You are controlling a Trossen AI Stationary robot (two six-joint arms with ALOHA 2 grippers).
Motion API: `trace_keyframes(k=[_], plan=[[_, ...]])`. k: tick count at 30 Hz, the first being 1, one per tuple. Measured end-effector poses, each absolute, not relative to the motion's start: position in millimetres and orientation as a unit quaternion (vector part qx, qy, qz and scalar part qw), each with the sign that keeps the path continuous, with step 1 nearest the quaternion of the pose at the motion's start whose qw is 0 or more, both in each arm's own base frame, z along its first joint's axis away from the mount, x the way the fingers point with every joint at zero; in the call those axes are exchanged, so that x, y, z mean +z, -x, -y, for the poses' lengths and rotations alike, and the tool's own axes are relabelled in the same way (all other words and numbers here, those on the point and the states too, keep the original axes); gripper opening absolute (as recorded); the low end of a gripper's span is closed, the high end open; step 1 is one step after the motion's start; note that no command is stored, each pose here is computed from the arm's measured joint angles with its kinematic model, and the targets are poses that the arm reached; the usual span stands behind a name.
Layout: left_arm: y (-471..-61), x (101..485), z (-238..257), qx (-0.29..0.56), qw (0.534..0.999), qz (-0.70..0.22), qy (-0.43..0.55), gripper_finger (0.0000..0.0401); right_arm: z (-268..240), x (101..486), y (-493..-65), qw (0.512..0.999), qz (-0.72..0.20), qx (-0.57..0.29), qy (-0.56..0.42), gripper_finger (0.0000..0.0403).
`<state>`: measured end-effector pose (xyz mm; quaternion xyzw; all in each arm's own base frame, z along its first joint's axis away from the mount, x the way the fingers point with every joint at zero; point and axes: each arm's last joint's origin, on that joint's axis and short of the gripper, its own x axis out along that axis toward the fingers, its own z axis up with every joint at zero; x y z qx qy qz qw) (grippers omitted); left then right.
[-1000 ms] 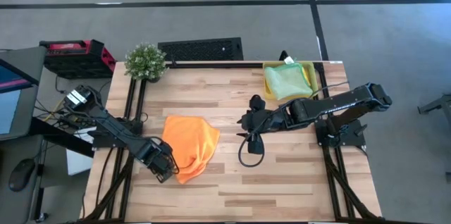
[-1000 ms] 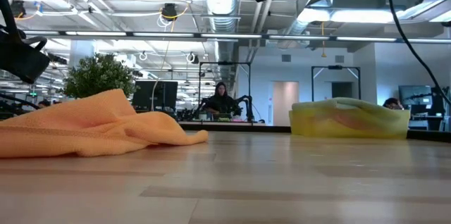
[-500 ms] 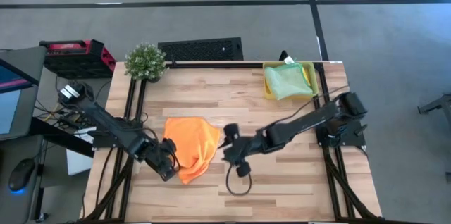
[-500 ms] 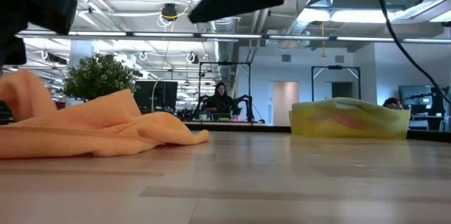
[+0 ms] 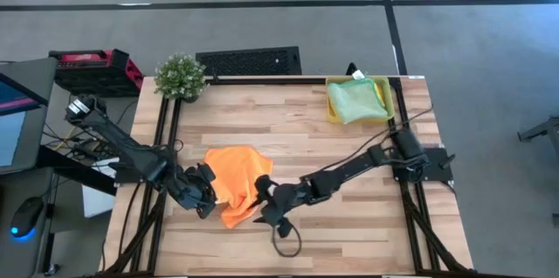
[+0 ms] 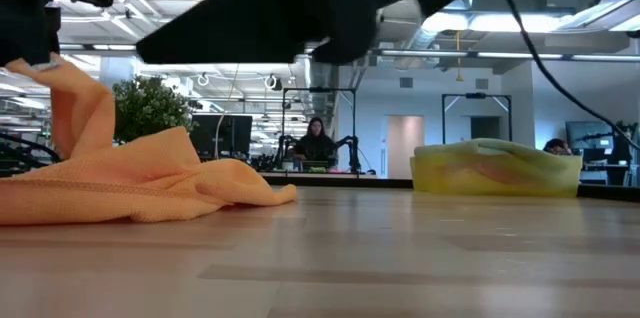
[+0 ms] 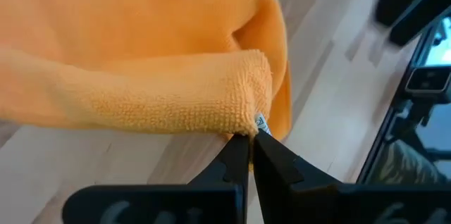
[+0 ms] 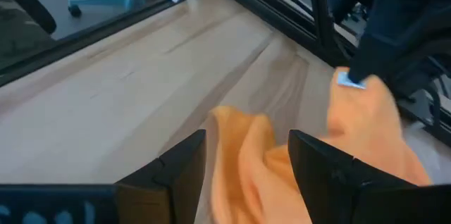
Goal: Fold microfiber towels
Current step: Fold the orange towel
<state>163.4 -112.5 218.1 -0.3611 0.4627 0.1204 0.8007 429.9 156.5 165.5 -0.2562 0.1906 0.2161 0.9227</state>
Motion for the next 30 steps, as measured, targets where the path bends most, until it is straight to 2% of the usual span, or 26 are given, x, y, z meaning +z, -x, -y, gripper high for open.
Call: trace_keyframes(k=[5,11,17,26,30], plan=[[-161.7,222.2,110.6,0.117,0.807,-0.450,0.363,0.0001,-155.7,156.7,-459.3,0.922,-0.186,0.221,0.258,0.0225],[-161.5,222.9,110.5,0.114,0.809,-0.449,0.362,0.0000,-165.8,140.6,-480.0,0.893,-0.262,0.242,0.276,0.0225],[-161.5,222.9,110.5,0.109,0.813,-0.451,0.353,0.0000,-179.5,129.5,-487.4,0.880,-0.284,0.257,0.280,0.0225],[-161.8,223.1,110.7,0.108,0.813,-0.450,0.353,0.0000,-169.9,129.1,-490.0,0.882,-0.291,0.248,0.278,0.0225],[-161.9,223.3,110.8,0.107,0.813,-0.449,0.354,0.0000,-168.5,110.4,-490.6,0.874,-0.308,0.256,0.275,0.0225]])
